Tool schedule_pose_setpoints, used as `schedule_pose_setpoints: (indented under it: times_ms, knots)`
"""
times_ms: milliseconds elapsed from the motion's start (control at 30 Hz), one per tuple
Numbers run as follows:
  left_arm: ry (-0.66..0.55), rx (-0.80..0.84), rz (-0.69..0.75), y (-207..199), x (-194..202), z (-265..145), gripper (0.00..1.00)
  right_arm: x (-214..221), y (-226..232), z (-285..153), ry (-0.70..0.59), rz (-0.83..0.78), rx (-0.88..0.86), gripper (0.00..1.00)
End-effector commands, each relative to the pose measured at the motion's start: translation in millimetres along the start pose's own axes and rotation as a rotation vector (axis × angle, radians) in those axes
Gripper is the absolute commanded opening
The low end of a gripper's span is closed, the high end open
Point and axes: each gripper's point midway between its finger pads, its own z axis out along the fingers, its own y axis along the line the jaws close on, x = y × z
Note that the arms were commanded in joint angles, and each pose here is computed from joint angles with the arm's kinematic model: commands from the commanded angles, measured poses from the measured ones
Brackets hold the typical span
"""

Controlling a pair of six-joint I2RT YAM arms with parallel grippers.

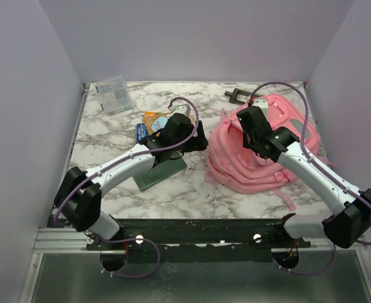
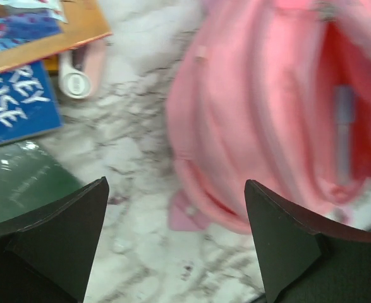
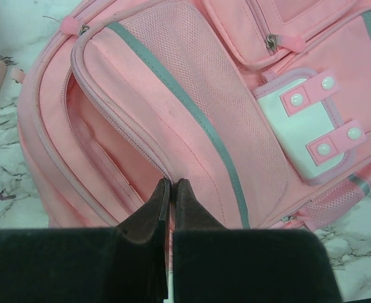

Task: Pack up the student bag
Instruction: Pick up the stationery from the center of the board.

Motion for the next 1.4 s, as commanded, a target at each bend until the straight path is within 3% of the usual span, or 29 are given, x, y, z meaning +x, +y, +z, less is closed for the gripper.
schedule_pose_setpoints:
  times_ms: [0,333,700,867,1167,1233,1367]
  knots:
    - [0.051,-0.191,0.189,46.5,0.8,36.5,0.90,-11.7,-22.5,-5.5,-0.061,0.027,0.085,0.01]
    - [0.146,-0.320,0.216,78.9,-7.8,96.1,0.87,-11.4,-23.3,-9.5,-0.048,0.027,0.074,0.01]
    - [0.251,-0.382,0.113,97.0,-3.4,123.6,0.87,-8.5,-22.0,-5.6,-0.048,0.007,0.071,0.01]
    - [0.301,-0.366,0.057,97.3,5.0,134.8,0.82,-10.6,-24.2,-8.5,-0.055,0.006,0.071,0.01]
    - [0.332,-0.372,0.010,94.4,13.5,133.9,0.82,-9.8,-24.3,-8.7,-0.058,0.003,0.067,0.01]
    - [0.332,-0.366,0.011,91.3,14.4,133.4,0.79,-9.5,-22.9,-7.4,-0.055,0.003,0.064,0.01]
    - [0.320,-0.405,0.014,98.4,12.6,136.2,0.62,-11.7,-20.6,-9.0,-0.052,0.009,0.051,0.01]
